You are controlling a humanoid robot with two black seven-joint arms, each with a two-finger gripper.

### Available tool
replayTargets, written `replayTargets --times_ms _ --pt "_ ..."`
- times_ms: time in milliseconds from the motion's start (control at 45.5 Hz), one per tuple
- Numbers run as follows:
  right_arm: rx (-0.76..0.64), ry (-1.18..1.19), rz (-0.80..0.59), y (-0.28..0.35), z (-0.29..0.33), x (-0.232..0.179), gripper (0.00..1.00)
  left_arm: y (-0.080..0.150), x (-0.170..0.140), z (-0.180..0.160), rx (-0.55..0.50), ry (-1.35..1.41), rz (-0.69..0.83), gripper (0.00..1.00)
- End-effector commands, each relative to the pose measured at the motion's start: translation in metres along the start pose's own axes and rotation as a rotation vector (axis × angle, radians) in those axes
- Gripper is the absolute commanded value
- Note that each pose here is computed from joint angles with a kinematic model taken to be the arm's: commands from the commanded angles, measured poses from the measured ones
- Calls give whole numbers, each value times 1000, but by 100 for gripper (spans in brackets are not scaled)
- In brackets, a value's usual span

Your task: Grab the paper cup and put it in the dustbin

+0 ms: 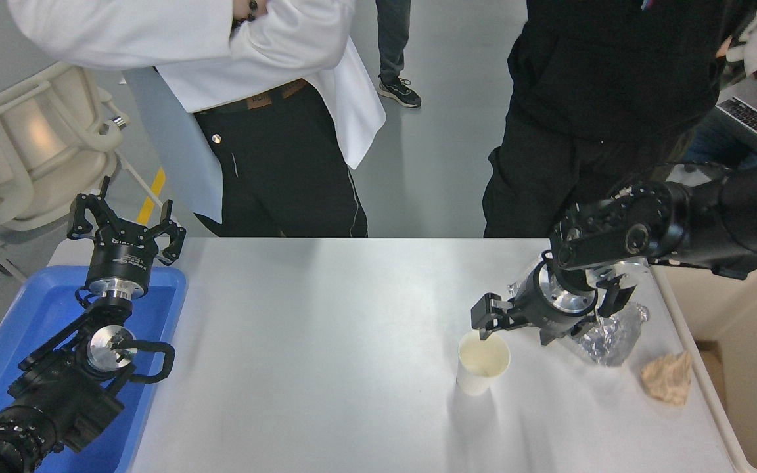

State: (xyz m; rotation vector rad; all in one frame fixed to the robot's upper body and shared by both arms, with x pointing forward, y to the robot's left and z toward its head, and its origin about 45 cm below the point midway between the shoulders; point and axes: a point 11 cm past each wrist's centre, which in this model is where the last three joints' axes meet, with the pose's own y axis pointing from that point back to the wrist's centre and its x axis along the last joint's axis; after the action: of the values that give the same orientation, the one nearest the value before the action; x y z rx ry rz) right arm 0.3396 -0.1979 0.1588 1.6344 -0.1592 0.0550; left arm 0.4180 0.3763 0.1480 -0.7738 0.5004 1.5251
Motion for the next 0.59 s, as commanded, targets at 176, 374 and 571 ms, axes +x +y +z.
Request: replayTargets --times_ms 176,374,571 --pt "-19 14 27 -37 0 -12 73 0 0 0 0 0 0 99" --pt "-51 1 25 -38 12 -12 28 0 0 0 0 0 0 99" --pt "-43 -50 18 -34 13 -10 0 0 0 0 0 0 0 99"
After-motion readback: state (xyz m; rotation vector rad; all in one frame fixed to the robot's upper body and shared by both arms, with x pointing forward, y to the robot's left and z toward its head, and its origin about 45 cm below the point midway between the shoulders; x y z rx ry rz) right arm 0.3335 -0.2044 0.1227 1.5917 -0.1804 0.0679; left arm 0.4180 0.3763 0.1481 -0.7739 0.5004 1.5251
